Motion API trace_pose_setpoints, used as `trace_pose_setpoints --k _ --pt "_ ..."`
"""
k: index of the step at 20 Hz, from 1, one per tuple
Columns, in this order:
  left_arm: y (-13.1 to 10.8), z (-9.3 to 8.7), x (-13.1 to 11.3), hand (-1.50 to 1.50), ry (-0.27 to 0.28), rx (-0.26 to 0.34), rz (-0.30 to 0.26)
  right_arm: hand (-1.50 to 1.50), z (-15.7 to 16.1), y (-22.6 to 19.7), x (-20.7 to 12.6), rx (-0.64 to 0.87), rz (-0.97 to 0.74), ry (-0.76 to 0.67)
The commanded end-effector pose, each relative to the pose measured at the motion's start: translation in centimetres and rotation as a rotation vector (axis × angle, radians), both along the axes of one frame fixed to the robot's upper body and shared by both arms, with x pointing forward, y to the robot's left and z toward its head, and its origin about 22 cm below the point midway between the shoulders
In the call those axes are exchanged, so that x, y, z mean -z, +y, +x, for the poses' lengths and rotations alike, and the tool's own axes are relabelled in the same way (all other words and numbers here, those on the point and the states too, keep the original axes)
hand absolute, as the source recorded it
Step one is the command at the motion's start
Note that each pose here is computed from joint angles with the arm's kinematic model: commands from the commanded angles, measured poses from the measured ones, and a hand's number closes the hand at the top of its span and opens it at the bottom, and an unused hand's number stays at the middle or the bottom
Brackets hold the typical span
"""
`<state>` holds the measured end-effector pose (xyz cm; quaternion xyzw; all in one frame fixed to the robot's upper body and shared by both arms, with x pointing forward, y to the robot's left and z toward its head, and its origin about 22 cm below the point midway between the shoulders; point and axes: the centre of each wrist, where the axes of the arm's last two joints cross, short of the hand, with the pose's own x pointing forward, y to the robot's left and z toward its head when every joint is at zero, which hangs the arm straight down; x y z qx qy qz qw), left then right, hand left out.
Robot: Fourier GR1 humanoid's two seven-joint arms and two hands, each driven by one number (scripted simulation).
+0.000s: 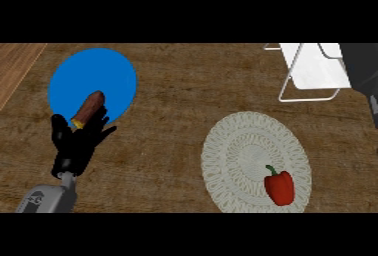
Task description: Pick the croissant from the placemat and place it in the tiered shelf
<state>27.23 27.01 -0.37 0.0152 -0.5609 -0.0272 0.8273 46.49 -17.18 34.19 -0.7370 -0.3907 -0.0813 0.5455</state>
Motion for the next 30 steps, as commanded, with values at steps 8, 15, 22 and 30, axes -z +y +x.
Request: trace_pose_setpoints --k 8,15,22,30 --pt "0.3 -0.3 0.7 0.0 0.038 -0.019 0.005 1.5 -1.0 -0.7 -5.7 0.26 0.138 -0.065" --pt "0.6 -0.8 1.5 0.0 0.048 -0.055 -0.003 1.5 0.4 -1.7 -2.2 0.269 0.204 0.039" --pt "0.6 -1.2 0.7 0.0 0.056 -0.037 -0.012 1.5 0.6 -3.2 -1.9 0.29 0.182 0.048" --pt "0.3 -0.2 1.1 0.0 0.039 -0.046 -0.004 1.5 1.0 -6.5 0.9 0.303 0.188 0.055"
